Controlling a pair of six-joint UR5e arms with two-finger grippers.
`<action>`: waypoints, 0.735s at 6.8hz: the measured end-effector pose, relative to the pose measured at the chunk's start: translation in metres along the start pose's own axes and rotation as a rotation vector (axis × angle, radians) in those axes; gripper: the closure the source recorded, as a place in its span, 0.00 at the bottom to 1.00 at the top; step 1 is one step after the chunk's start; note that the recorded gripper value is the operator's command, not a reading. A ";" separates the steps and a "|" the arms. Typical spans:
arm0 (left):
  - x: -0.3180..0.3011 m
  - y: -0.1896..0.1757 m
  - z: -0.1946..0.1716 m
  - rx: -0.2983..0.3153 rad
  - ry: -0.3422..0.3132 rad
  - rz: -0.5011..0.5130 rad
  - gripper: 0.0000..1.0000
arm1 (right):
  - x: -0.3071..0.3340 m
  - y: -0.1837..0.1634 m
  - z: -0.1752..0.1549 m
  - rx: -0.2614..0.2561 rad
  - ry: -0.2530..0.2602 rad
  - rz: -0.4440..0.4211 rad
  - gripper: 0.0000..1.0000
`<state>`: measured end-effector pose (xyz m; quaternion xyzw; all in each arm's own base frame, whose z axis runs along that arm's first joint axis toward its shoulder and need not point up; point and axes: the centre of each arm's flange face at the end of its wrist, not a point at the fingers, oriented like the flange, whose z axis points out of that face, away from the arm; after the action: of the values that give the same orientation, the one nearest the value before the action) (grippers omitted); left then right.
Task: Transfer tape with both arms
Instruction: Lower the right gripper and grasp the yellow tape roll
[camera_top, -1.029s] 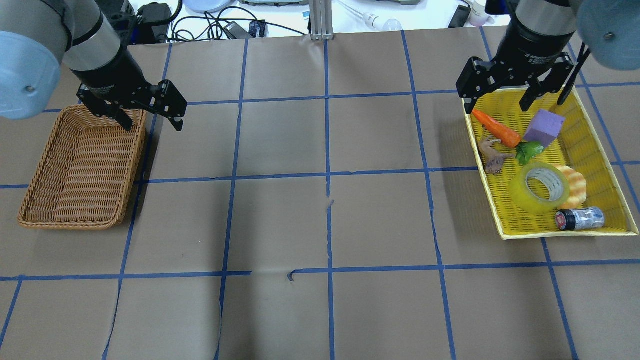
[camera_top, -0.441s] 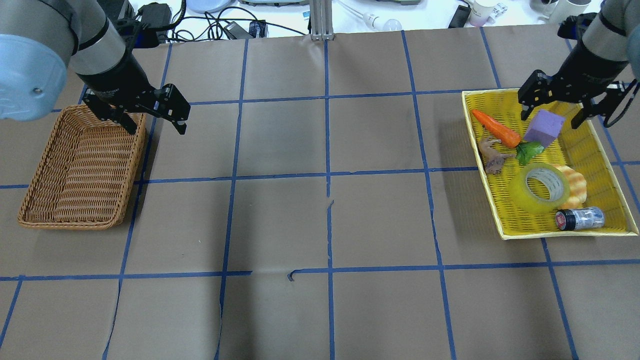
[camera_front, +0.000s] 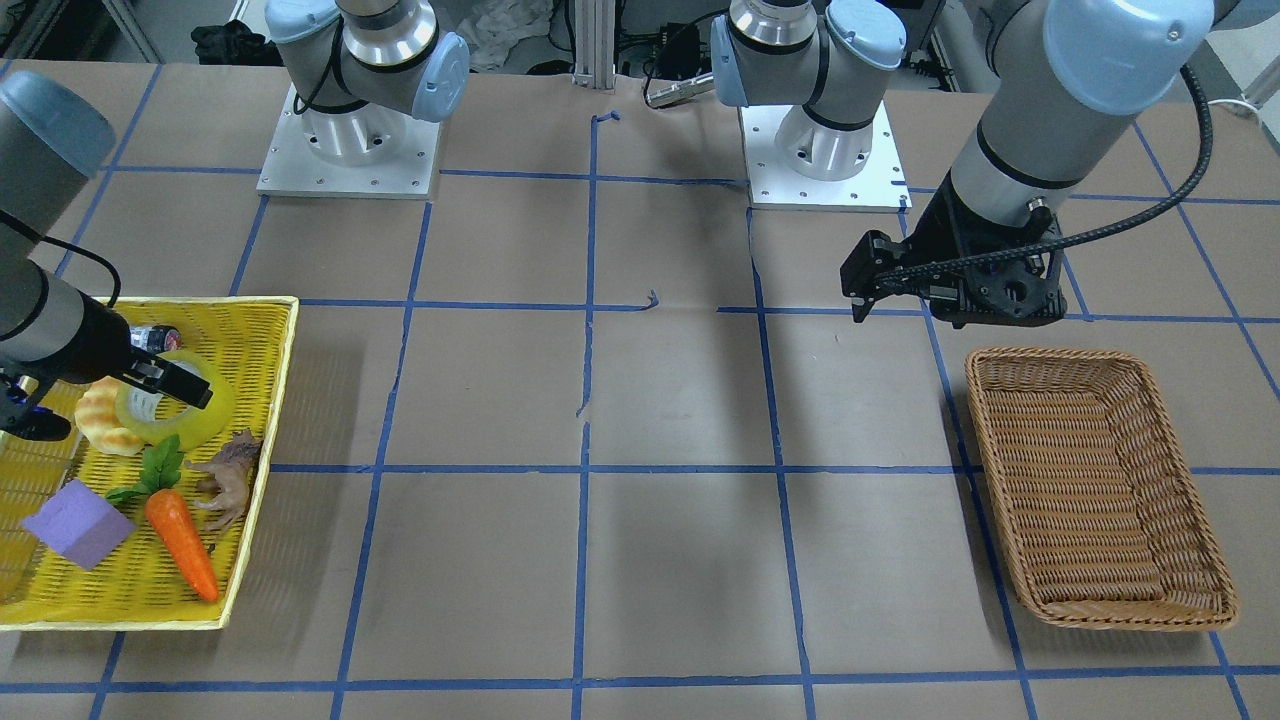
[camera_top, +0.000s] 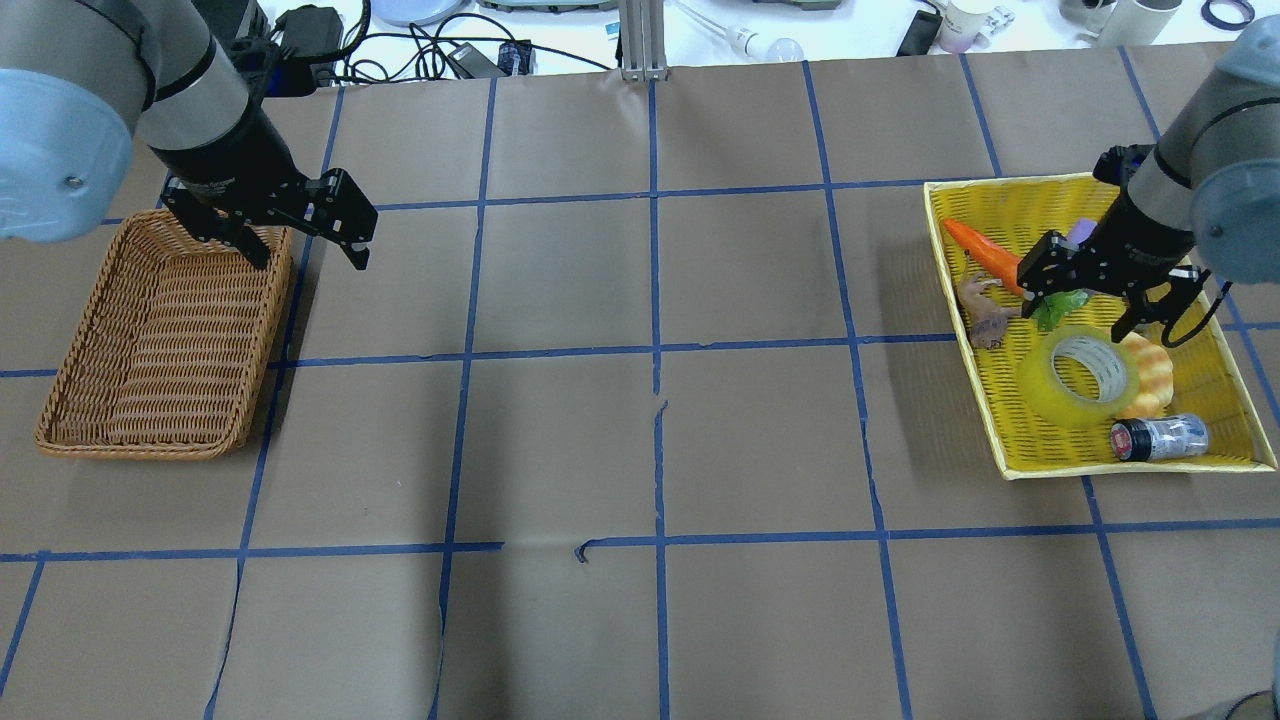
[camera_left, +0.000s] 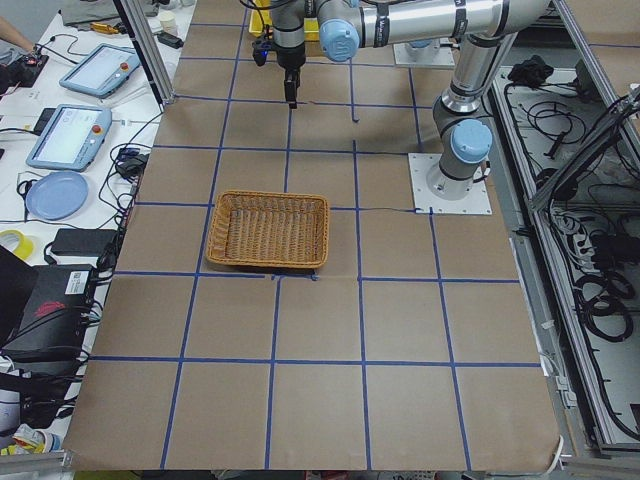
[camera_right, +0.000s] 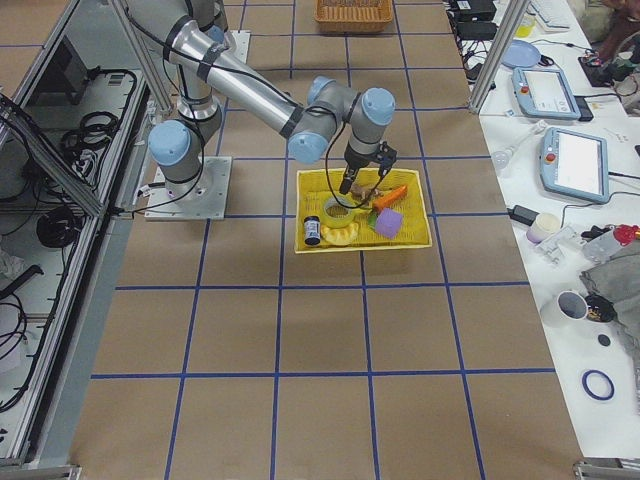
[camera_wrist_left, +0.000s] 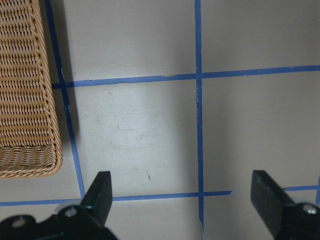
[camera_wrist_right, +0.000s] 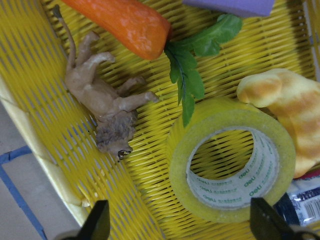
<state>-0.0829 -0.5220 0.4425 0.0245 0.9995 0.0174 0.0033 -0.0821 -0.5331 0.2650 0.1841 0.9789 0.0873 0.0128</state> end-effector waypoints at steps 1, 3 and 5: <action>0.000 0.000 0.001 -0.001 0.000 0.001 0.00 | 0.001 -0.004 0.020 -0.026 0.007 0.001 0.00; -0.001 -0.001 0.001 -0.002 0.000 0.008 0.00 | 0.004 -0.011 0.047 -0.065 0.035 -0.002 0.41; -0.001 -0.001 0.001 -0.003 0.000 0.010 0.00 | 0.005 -0.013 0.057 -0.086 0.047 0.001 0.97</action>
<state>-0.0822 -0.5227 0.4410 0.0295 0.9994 0.0189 0.0032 -0.0883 -0.5337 0.2066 0.1819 0.9742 0.1337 -0.0025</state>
